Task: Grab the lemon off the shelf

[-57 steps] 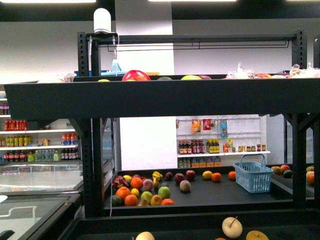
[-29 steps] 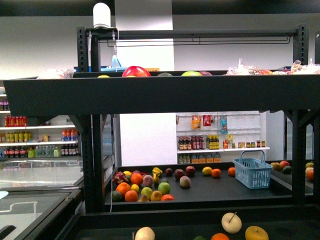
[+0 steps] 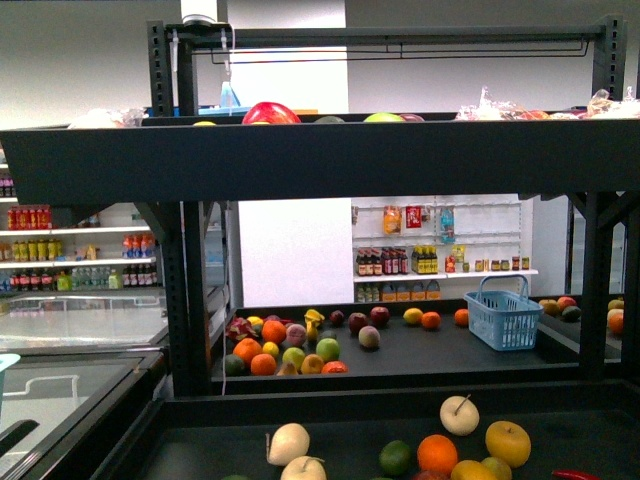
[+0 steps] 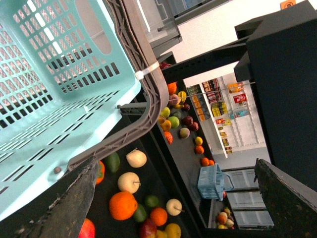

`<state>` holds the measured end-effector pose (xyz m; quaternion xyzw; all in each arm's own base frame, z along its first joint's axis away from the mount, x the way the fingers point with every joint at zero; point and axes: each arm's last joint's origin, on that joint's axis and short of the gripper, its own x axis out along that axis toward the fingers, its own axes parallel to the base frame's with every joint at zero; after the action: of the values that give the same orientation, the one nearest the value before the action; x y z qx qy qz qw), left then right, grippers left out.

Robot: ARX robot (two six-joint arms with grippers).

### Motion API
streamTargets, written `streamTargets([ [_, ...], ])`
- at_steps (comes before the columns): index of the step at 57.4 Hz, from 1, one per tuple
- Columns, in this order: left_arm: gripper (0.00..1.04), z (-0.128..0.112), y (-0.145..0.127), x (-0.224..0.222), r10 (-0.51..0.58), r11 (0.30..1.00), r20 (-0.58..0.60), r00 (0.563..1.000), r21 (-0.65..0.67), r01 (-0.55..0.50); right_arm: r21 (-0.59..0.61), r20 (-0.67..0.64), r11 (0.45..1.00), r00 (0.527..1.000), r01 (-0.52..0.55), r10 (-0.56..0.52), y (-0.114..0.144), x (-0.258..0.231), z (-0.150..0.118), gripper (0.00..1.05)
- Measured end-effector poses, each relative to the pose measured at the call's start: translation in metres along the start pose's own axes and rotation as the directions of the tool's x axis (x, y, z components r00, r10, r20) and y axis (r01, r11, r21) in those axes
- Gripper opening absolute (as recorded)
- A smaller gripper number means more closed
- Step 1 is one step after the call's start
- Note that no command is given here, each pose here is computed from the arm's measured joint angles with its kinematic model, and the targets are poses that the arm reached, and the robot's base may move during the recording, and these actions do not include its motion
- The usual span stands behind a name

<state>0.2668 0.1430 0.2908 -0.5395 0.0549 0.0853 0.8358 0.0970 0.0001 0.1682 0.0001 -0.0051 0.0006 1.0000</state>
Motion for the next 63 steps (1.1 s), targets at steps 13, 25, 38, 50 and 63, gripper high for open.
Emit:
streamTargets([
  [13,0.97,0.030,0.007,0.044,0.003,0.992,-0.028,1.000,-0.125,-0.007,0.000,0.000,1.000,1.000,0.000,0.000,0.000,0.000,0.000,0.97],
  [25,0.97,0.054,0.014,0.073,0.010,0.984,-0.027,1.000,-0.176,-0.015,0.000,0.000,1.000,1.000,0.000,0.000,0.000,0.000,0.000,0.97],
  [38,0.97,0.070,0.020,0.105,0.009,0.980,-0.039,0.999,-0.199,-0.017,0.000,0.000,1.000,1.000,0.000,0.000,0.000,0.000,0.000,0.97],
  [50,0.97,0.074,0.020,0.125,0.016,0.977,-0.045,0.999,-0.211,-0.025,0.000,0.000,1.000,1.000,0.000,0.000,0.000,0.000,0.000,0.97],
  [63,0.97,0.070,0.015,0.143,-0.016,0.972,-0.030,0.999,-0.234,0.009,0.000,0.000,1.000,1.000,0.000,0.000,0.000,0.000,0.000,0.97],
])
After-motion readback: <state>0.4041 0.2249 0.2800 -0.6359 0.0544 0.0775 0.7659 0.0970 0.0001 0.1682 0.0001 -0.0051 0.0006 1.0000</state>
